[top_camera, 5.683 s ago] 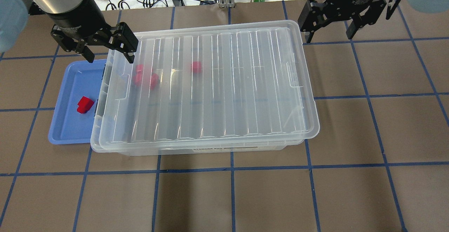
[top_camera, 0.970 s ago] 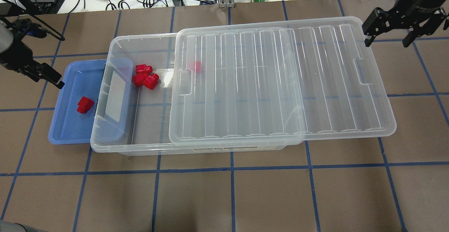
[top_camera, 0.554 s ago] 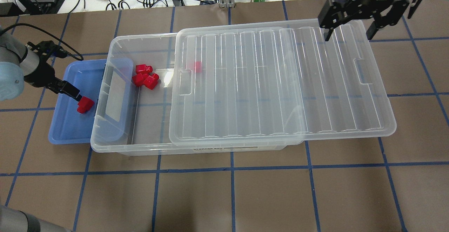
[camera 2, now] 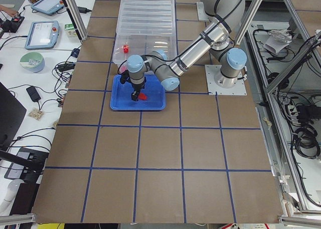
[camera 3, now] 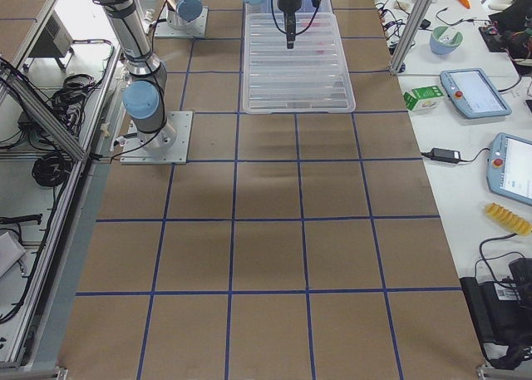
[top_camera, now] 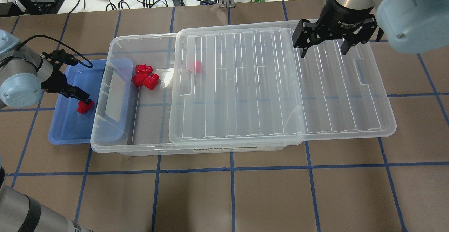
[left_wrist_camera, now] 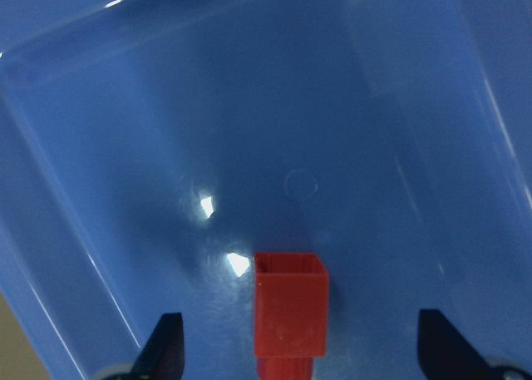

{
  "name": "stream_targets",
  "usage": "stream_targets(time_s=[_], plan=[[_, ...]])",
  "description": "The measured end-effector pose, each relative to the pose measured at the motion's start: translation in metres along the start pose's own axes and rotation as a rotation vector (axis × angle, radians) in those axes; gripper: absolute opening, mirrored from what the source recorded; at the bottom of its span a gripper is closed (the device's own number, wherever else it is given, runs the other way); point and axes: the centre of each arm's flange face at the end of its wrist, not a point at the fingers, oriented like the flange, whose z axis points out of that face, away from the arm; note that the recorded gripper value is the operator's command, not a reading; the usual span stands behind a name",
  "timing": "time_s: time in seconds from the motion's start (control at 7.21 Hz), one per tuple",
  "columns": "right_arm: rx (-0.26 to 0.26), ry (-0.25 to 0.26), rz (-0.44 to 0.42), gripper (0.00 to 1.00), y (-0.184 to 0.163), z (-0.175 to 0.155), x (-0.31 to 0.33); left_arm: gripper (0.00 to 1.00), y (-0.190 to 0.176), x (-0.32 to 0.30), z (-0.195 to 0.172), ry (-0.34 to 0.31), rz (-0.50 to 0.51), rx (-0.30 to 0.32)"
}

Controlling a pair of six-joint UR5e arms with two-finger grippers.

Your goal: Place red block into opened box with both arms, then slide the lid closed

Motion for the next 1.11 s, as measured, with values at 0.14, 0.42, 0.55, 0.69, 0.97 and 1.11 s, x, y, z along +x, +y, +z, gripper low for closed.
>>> stream_targets(time_s=[0.14, 0.42, 0.55, 0.69, 0.97, 1.11], plan=[[0.002, -0.003, 0.003, 1.00, 0.000, 0.000, 0.000, 0.72, 0.001, 0.000, 0.010, 0.000, -0.007, -0.010], [0.002, -0.004, 0.009, 1.00, -0.001, 0.000, 0.002, 0.02, 0.004, 0.004, 0.026, 0.017, -0.029, -0.032], [0.003, -0.004, 0.010, 1.00, -0.001, 0.000, 0.003, 0.00, 0.004, 0.005, 0.026, 0.014, -0.032, -0.035], [0.003, -0.003, 0.011, 1.00, -0.001, 0.000, 0.003, 0.00, 0.002, 0.006, 0.020, 0.004, -0.030, -0.030], [0.002, -0.003, 0.010, 1.00, -0.001, 0.000, 0.003, 0.00, -0.006, 0.005, -0.025, -0.033, -0.021, -0.013], [0.003, -0.002, 0.009, 1.00, -0.001, 0.000, 0.003, 0.00, -0.015, 0.008, -0.070, -0.036, -0.027, -0.023]])
